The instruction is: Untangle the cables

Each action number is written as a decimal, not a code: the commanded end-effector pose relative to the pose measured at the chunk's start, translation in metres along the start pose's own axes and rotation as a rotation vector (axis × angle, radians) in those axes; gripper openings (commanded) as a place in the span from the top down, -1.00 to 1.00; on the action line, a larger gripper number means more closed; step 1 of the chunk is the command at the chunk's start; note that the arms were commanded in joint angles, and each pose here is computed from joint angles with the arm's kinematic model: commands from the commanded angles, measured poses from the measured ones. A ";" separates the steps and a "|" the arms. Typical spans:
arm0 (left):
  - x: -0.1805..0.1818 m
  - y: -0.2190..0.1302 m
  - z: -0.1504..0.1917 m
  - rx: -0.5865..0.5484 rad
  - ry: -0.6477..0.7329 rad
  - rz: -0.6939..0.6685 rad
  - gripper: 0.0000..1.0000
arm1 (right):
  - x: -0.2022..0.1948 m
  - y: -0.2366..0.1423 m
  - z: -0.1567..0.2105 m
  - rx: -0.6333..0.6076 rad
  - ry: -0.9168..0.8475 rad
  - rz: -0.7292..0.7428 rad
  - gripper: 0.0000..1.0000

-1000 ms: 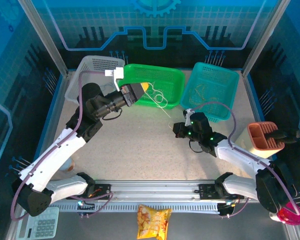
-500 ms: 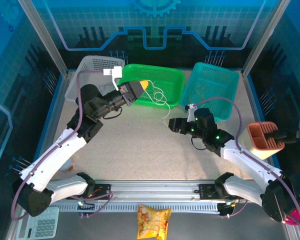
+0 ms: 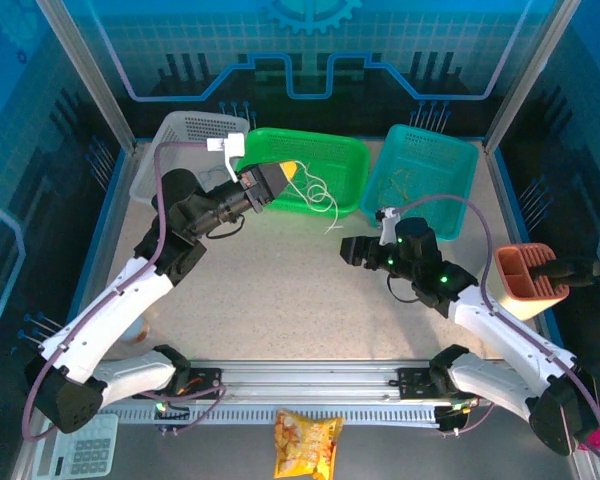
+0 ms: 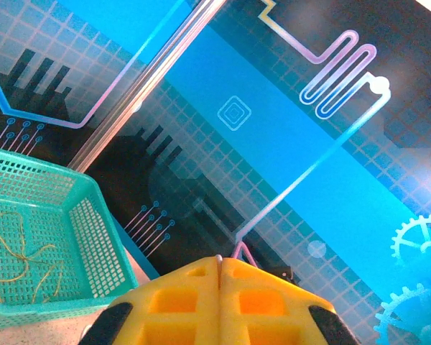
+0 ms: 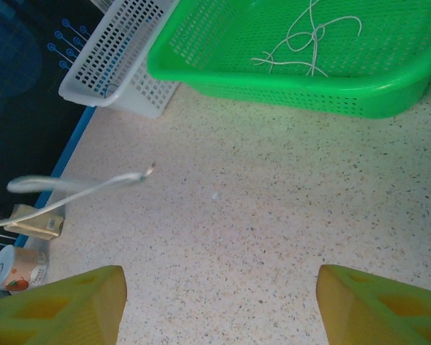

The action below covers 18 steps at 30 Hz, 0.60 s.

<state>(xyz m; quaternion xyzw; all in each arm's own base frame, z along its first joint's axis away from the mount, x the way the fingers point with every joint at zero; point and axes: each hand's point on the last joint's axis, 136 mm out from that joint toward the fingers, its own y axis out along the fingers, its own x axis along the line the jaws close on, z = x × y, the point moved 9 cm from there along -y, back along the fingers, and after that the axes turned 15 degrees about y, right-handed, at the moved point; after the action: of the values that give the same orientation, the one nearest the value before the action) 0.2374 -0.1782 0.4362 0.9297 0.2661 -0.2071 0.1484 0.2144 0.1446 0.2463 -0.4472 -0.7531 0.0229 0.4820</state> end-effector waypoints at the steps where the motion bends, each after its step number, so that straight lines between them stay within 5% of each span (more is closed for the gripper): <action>1: -0.002 -0.002 -0.001 -0.017 0.044 0.007 1.00 | 0.017 -0.017 -0.013 -0.056 0.004 -0.065 -0.33; 10: 0.006 -0.002 0.010 0.000 0.039 -0.014 1.00 | 0.049 -0.070 -0.034 -0.210 -0.010 -0.170 -0.16; 18: 0.008 -0.003 0.014 0.006 0.038 -0.020 1.00 | 0.075 -0.073 -0.041 -0.182 0.034 -0.325 -0.40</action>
<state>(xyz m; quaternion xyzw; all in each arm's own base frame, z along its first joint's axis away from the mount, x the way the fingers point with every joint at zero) 0.2408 -0.1801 0.4164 0.9283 0.2733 -0.2165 0.1290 0.1865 0.1293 0.3424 -0.3960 -0.7999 -0.1145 0.4362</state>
